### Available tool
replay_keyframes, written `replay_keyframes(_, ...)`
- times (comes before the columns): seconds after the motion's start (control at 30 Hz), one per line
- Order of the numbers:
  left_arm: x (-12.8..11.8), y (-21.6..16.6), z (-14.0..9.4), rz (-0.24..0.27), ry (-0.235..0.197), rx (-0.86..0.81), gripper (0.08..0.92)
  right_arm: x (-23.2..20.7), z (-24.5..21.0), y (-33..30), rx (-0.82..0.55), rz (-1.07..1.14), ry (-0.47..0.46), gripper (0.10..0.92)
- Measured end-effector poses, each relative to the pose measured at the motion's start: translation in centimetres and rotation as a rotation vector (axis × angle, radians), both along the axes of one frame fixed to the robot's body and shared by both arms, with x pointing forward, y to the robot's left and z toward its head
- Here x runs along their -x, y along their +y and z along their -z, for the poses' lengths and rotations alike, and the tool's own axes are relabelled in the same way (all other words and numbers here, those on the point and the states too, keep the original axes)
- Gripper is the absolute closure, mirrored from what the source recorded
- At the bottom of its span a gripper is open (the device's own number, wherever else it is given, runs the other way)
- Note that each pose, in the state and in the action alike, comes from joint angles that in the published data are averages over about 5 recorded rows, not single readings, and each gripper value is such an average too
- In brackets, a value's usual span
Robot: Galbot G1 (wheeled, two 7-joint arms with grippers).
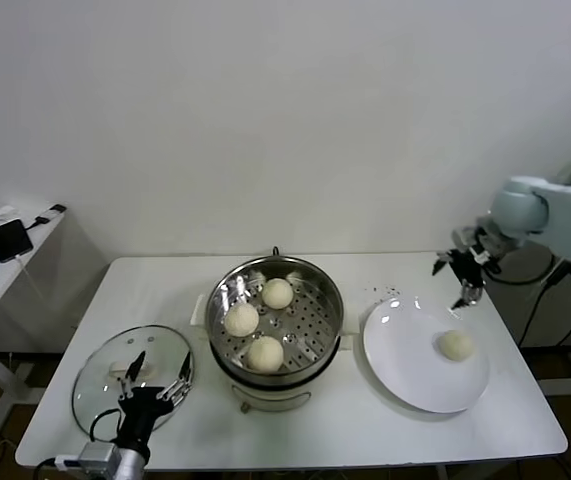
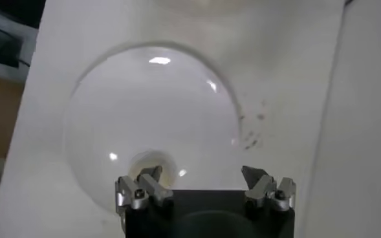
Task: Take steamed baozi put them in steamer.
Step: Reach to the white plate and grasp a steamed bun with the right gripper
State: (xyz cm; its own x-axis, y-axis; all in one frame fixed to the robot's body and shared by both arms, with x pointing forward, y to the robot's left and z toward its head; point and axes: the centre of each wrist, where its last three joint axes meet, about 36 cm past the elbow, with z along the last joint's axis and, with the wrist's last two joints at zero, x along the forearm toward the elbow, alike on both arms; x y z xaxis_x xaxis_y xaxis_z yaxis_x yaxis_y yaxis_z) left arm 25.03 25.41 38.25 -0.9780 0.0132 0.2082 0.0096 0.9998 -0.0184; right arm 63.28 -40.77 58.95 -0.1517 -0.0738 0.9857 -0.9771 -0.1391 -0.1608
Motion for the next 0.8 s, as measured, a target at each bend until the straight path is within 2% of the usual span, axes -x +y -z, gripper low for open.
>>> replay_keyframes(0.4, 0.3, -0.1, 0.4, -0.003, 0.013, 0.001, 0.177, 1.2, 8.0, -2.4, 0.037, 0.141, 0.035, 0.199)
replay_keyframes(0.8, 0.5, -0.1, 0.6, -0.001, 0.020, 0.000, 0.177, 1.5, 12.0, -2.0, 0.082, 0.168, 0.052, 0.200)
